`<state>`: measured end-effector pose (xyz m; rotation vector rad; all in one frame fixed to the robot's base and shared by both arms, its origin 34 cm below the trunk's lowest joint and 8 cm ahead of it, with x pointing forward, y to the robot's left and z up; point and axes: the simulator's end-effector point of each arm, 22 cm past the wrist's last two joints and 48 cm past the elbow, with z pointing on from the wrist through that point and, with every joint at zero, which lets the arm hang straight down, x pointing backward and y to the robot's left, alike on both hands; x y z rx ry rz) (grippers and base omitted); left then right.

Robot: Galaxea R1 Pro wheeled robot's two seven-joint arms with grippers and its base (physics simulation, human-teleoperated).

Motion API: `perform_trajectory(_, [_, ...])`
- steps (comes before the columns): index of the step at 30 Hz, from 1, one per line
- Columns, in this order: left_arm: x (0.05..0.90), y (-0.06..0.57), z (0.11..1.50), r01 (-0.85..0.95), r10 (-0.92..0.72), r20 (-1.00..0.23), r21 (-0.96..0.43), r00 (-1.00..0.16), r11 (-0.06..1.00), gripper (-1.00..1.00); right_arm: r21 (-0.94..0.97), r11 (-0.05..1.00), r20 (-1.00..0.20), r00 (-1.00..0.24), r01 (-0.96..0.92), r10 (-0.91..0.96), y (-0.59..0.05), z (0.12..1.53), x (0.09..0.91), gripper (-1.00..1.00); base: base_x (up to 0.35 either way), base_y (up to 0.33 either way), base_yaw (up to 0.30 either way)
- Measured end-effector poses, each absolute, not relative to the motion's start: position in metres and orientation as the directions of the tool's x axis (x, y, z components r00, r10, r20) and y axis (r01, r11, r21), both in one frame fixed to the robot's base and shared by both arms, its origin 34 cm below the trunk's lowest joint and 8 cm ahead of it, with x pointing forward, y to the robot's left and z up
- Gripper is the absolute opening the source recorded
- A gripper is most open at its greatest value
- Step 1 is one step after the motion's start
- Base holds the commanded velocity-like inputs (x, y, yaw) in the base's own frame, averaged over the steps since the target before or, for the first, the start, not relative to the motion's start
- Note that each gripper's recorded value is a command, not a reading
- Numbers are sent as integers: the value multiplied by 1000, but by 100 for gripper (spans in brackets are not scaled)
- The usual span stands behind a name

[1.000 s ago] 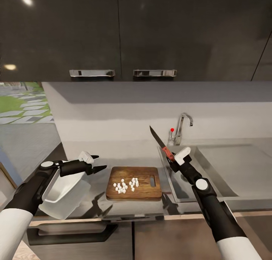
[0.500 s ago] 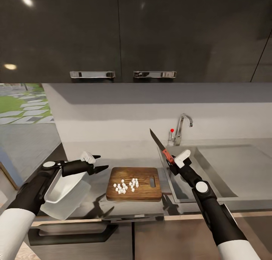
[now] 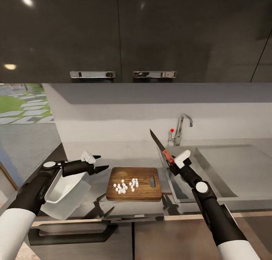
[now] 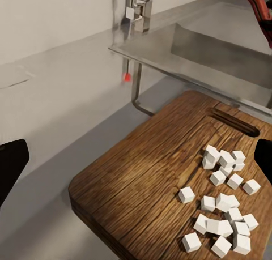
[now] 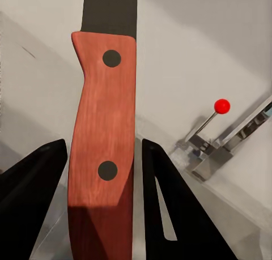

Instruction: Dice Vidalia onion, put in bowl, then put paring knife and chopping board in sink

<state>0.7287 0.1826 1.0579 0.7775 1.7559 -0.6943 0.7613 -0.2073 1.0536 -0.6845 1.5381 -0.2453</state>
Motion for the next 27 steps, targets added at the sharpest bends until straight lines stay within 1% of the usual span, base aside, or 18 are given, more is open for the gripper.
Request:
perform_trajectory(3, [729,182,1057,779,174,-954,-86,-244,621,100,-546,793,-831,53,-268,-554,-207,1054,761,-100,-34,-130,0])
perform_trajectory(10, [729,182,1057,780,173,-954,-87,-244,620,100,-546,793,-831,52,-270,-554,-207,1053,761,-100,-68,-274,0])
perform_trajectory(13, [729,181,1058,780,173,-954,-87,-243,620,100,-535,796,-832,15,-284,-554,-210,1036,761,-100,-8,-156,0])
perform_trajectory(15, [728,181,1058,781,173,-955,-86,-243,619,100,-519,805,-832,-48,-287,-553,-217,1019,761,-100,-2,-36,0])
perform_trajectory(16, [728,180,1058,781,172,-955,-86,-241,618,100,-500,819,-827,-128,-281,-548,-229,1000,760,-100,-1,-17,0])
perform_trajectory(17, [728,180,1058,782,172,-955,-86,-241,617,100,-494,824,-825,-150,-278,-545,-232,995,760,-100,0,-7,0])
perform_trajectory(18, [727,179,1059,786,172,-956,-87,-239,613,100,-484,833,-817,-204,-268,-540,-240,980,758,-100,0,-4,0])
perform_trajectory(21, [727,178,1060,788,172,-956,-86,-237,609,100,-473,840,-804,-261,-266,-535,-247,958,755,-100,0,-2,0])
perform_trajectory(24, [726,177,1061,790,171,-957,-86,-235,607,100,-454,853,-779,-351,-257,-520,-258,916,748,-100,0,0,0])
perform_trajectory(27, [727,177,1062,789,168,-958,-85,-233,608,100,-358,919,-831,-392,-166,-395,-268,911,752,-100,0,0,0])
